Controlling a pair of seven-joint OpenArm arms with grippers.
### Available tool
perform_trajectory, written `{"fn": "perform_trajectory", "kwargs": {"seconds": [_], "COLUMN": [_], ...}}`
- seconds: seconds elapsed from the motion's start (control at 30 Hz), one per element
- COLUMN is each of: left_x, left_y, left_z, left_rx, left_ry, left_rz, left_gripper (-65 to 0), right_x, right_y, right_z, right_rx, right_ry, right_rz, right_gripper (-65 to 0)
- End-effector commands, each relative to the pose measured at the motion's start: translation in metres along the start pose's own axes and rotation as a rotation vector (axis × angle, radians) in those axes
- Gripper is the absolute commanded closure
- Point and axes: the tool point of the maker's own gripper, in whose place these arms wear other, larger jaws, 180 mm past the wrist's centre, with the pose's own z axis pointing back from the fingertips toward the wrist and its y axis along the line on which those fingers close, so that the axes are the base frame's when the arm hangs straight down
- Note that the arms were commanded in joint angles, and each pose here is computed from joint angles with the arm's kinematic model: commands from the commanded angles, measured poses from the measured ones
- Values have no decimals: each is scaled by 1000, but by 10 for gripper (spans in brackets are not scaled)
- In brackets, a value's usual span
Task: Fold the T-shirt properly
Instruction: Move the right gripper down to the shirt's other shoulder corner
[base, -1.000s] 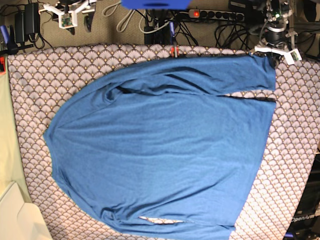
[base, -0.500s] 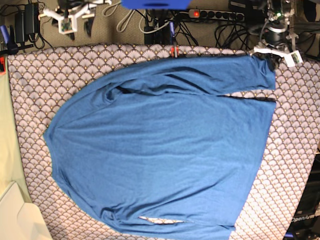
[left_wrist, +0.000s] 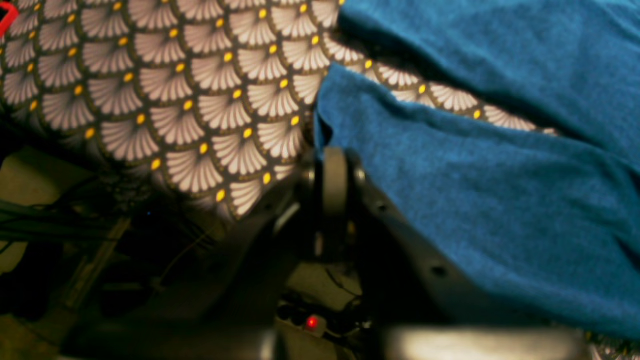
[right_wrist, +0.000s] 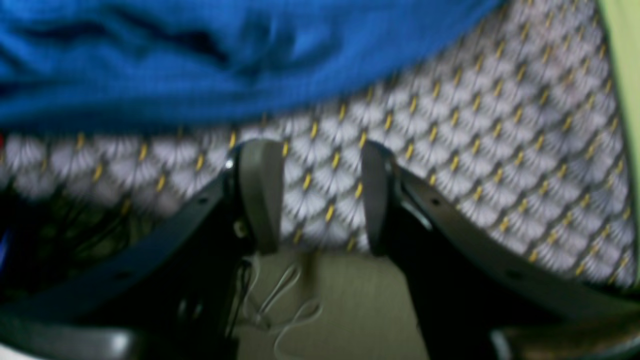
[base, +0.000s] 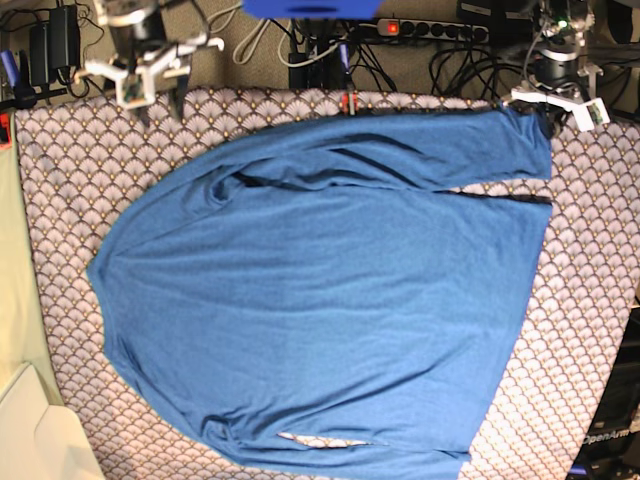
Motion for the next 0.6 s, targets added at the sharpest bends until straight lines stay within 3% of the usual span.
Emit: {"fn": "perform_trajectory", "kwargs": {"seconds": [0.0,0.2,0.3,0.37,0.5,0.57], "left_x": [12,13,14,14,14,14], "left_y": [0,0,-1,-1,-1,-1], "left_z": [1,1,0,0,0,0], "left_rx": [-9,-8,-8,-8,-8,-9], "left_ry": [-40,-43,-45,-45,-45,-46], "left_rz": [-12,-11,-11,-11,-11,-11], "left_gripper": [-4,-5,-7,-41,-171,-193], "right_x": [9,24,32,35,34,23], "right_y": [-1,13,13,13,14,15], "right_z": [0,-31,-47,-55,-68,-73], "right_rx": [0,92,91,90,78,80], "right_ry": [-32,8,42,60,75,103], "right_rz": [7,30,27,29,-7,-13], "right_gripper": [-275,-275,-275,-275,-275,-275]}}
